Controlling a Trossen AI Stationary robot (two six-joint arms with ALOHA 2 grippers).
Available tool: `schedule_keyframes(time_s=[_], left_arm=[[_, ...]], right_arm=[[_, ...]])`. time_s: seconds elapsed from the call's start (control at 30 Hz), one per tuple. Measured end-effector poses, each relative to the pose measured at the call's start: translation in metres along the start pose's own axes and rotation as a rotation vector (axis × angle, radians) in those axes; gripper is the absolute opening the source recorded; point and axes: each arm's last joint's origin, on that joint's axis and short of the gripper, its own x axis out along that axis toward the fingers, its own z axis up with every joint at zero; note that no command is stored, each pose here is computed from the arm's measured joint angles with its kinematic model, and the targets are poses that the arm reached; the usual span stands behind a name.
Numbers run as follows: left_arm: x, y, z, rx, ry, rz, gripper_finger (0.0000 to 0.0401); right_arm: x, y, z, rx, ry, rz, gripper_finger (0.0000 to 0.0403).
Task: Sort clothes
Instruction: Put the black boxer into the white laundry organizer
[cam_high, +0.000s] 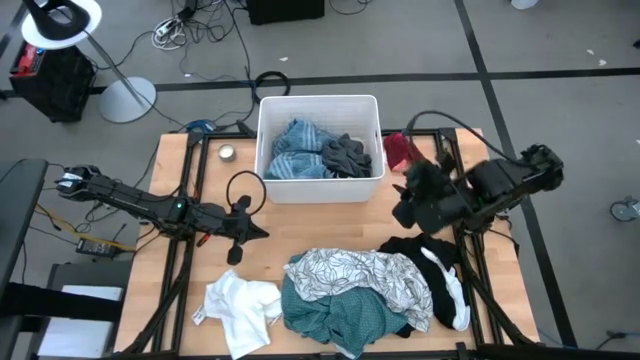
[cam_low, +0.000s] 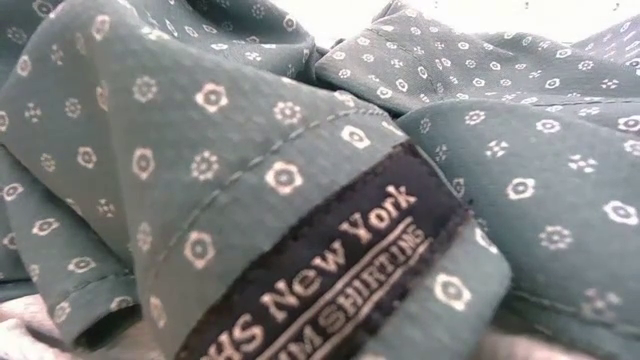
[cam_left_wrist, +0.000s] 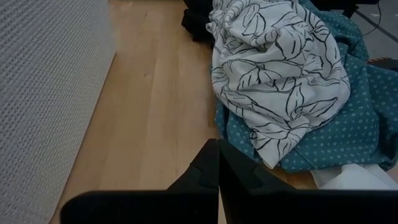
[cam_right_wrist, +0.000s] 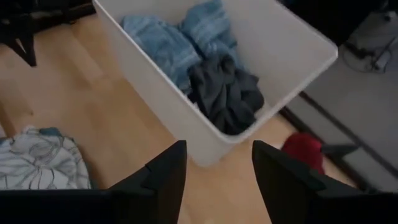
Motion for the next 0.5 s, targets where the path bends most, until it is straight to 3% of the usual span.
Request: schedule_keyframes(time_s=[0.23, 0.37, 0.5], left_arm=[[0.000, 0.000, 0.000, -0.003, -0.003, -0.001, 0.0004], [0.000, 0.000, 0.000, -0.004, -0.003, -0.001, 0.0004], [0.000, 0.000, 0.000, -0.013, -0.003, -0.001, 0.0004]], right_arm=[[0.007, -0.014, -0.064, 0.175, 0.060, 0.047, 0.0173], [0.018, -0.016, -0.095, 0.247, 0.194, 0.079, 0.0173], [0.033, -0.016, -0.121, 0.268, 0.342, 0.035, 0.0172]])
